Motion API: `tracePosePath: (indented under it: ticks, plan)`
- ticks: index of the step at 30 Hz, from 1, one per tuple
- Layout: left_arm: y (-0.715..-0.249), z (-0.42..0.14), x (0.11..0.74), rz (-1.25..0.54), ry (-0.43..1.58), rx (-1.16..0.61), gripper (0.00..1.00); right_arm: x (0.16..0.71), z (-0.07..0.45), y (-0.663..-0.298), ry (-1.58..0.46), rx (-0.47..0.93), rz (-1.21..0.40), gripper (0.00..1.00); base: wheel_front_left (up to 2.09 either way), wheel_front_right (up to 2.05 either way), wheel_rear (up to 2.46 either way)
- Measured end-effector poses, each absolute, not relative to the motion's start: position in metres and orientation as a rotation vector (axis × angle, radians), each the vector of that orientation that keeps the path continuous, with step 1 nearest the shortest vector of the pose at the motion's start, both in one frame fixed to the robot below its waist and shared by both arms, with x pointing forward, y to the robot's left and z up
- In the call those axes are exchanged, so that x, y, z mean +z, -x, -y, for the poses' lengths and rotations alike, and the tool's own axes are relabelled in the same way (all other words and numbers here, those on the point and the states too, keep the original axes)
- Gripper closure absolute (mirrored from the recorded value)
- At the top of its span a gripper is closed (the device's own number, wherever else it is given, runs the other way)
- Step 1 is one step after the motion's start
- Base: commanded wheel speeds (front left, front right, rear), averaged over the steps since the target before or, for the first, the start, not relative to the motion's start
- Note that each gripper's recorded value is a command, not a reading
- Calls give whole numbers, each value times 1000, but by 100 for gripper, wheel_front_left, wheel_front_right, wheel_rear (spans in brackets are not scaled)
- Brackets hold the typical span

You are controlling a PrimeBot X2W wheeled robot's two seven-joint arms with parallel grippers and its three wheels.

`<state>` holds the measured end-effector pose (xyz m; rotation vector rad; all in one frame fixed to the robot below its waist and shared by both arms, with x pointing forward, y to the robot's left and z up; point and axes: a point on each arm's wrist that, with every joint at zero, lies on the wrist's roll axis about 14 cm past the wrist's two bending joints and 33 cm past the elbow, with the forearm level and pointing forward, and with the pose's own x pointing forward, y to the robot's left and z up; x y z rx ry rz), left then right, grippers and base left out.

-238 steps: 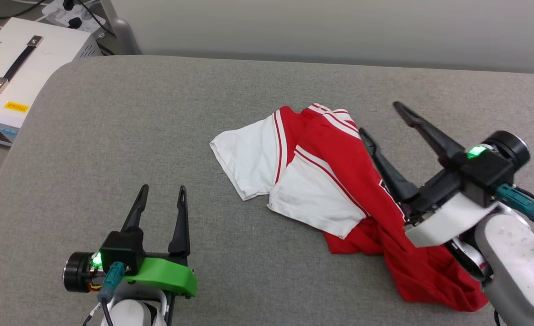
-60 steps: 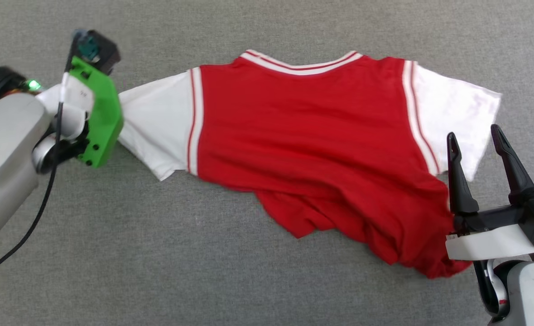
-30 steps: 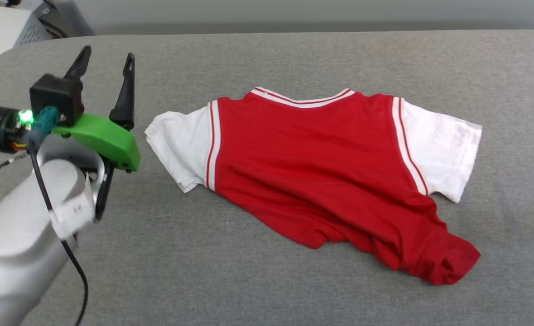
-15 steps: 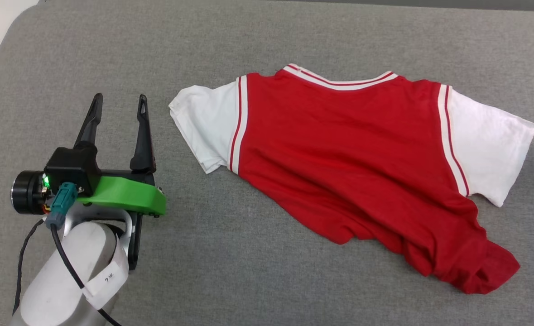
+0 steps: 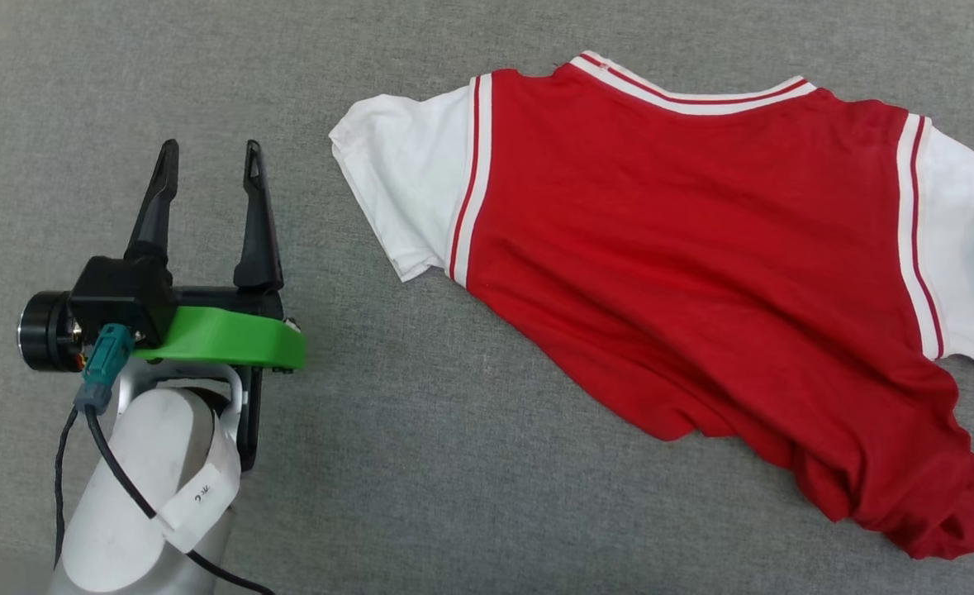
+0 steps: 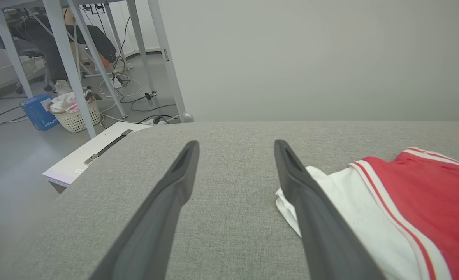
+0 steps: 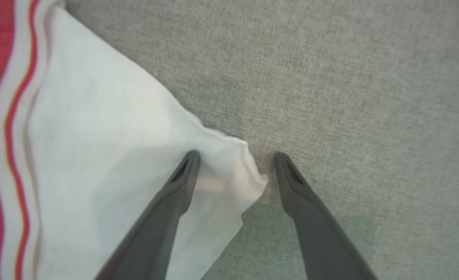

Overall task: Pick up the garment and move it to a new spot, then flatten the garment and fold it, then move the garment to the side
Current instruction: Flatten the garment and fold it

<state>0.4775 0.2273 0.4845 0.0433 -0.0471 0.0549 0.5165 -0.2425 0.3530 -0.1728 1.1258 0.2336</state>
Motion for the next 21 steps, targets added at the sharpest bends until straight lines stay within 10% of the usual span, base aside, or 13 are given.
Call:
tracePosePath:
  ticks: [3, 4, 5, 21]
  plan:
    - [-477, -235, 483, 46, -54, 68, 0, 349, 239, -516, 141, 248, -1134, 0, 0, 0, 0]
    - [-477, -237, 483, 44, -58, 68, 0, 350, 239, -516, 138, 253, -1131, 78, 0, 0, 0]
    - [-478, -239, 482, 43, -61, 69, 0, 352, 238, -517, 135, 258, -1114, 100, 0, 0, 0]
    - [-506, -244, 543, 172, -208, -73, 0, 468, 245, -535, 129, 283, -595, 100, 0, 0, 0]
